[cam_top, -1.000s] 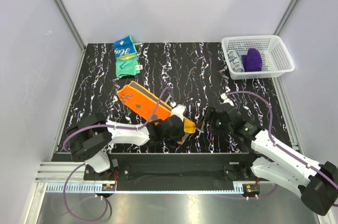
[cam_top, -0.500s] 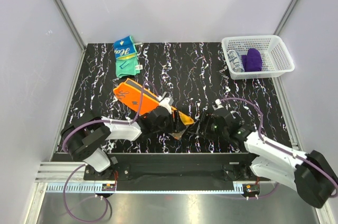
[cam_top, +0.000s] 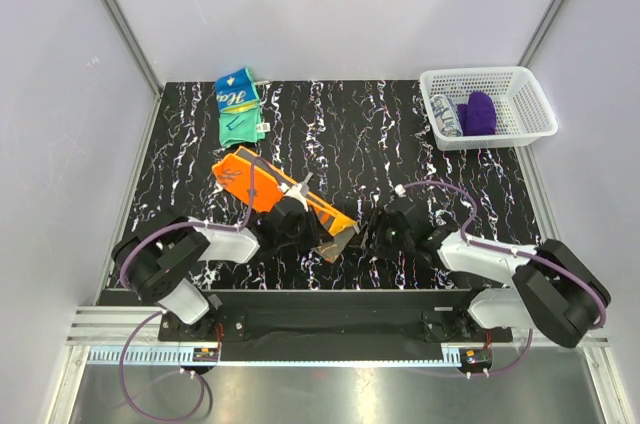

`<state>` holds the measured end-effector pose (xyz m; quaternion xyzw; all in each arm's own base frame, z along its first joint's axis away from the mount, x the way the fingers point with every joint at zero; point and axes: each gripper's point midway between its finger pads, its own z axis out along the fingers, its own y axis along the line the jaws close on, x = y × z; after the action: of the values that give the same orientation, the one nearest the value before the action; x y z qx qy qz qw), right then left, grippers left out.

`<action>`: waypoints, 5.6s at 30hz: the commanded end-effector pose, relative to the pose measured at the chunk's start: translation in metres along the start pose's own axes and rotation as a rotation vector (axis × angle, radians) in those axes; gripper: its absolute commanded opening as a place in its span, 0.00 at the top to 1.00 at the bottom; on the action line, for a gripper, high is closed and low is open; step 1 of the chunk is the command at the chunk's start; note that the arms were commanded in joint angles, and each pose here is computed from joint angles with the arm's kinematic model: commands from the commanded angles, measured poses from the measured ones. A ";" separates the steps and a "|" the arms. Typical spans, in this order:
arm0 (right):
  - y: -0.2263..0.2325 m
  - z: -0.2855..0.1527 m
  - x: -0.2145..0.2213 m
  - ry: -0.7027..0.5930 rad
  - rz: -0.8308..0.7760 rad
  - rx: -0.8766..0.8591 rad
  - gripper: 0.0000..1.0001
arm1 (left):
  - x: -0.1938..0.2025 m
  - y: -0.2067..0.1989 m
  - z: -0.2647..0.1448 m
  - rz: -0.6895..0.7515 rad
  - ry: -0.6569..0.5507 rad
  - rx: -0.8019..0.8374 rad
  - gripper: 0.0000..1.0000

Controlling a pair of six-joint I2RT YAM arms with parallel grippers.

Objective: Roll the towels
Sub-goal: Roll the towel

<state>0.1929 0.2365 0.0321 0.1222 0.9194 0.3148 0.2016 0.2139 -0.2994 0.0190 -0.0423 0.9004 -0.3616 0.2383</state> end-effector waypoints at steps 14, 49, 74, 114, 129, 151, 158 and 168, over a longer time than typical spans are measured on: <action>0.028 0.049 -0.004 -0.035 -0.020 0.003 0.49 | 0.013 0.021 0.005 -0.054 0.040 -0.013 0.94; 0.009 -0.021 0.013 0.068 -0.130 0.323 0.94 | 0.050 -0.092 -0.066 0.815 -0.356 -0.201 0.42; 0.022 -0.033 0.021 0.122 -0.126 0.272 0.91 | 0.104 -0.089 -0.008 1.065 -0.202 -0.243 0.41; 0.025 -0.128 -0.109 -0.333 -0.079 0.337 0.09 | 0.082 -0.093 -0.019 0.753 -0.124 -0.027 0.98; 0.045 -0.096 -0.036 -0.115 -0.099 -0.085 0.16 | 0.062 -0.110 -0.019 0.418 0.079 0.269 0.97; 0.022 -0.056 -0.002 -0.032 0.006 -0.171 0.21 | 0.051 -0.104 -0.018 0.142 0.152 0.582 0.99; 0.016 -0.049 -0.001 -0.049 0.032 -0.176 0.25 | 0.041 -0.099 -0.022 0.043 0.148 0.654 1.00; 0.017 -0.033 -0.015 -0.109 0.063 -0.170 0.30 | 0.046 -0.078 -0.016 -0.102 0.162 0.659 1.00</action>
<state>0.1770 0.2203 0.0626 0.1410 0.8871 0.3779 0.2244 0.1525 -0.3505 0.0233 0.0005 0.8078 -0.5793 0.1088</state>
